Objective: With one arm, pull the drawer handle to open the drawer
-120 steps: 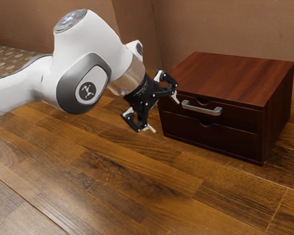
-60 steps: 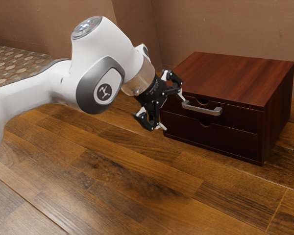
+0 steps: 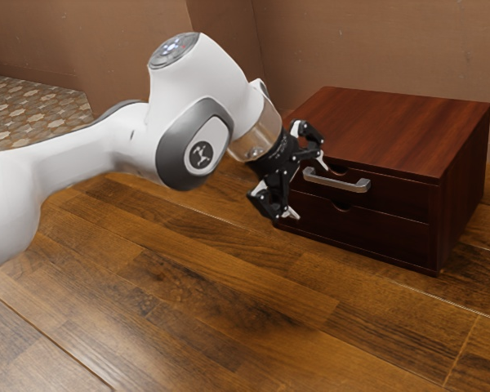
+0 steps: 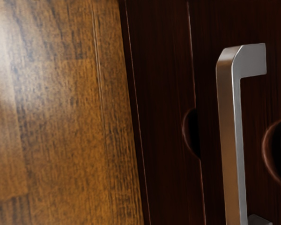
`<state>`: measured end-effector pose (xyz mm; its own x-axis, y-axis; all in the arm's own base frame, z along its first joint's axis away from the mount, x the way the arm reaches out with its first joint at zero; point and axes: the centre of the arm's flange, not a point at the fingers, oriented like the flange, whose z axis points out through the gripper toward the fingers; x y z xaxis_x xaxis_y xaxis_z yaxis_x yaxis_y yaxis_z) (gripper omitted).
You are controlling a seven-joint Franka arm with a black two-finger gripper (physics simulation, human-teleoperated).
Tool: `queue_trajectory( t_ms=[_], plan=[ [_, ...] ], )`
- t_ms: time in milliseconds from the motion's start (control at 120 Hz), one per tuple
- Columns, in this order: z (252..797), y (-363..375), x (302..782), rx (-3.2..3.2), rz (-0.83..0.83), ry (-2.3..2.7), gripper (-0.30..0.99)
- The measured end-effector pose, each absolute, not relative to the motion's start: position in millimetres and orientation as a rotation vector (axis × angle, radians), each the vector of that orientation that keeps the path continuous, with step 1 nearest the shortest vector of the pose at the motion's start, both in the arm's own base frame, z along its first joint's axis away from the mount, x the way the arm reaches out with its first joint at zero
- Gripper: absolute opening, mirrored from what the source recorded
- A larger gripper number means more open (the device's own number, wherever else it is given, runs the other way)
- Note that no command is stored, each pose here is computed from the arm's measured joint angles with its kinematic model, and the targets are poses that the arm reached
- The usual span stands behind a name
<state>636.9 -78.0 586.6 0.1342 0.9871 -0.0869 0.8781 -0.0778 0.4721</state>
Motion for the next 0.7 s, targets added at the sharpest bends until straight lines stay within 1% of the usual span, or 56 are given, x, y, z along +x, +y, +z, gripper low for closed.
queue_trajectory(
  t_ms=[217,700],
  plan=[
    [586.1,-77.3,652.0,1.986,0.353,1.799,0.69],
    [576.2,-70.8,668.2,1.969,0.331,1.83,0.69]
  ],
)
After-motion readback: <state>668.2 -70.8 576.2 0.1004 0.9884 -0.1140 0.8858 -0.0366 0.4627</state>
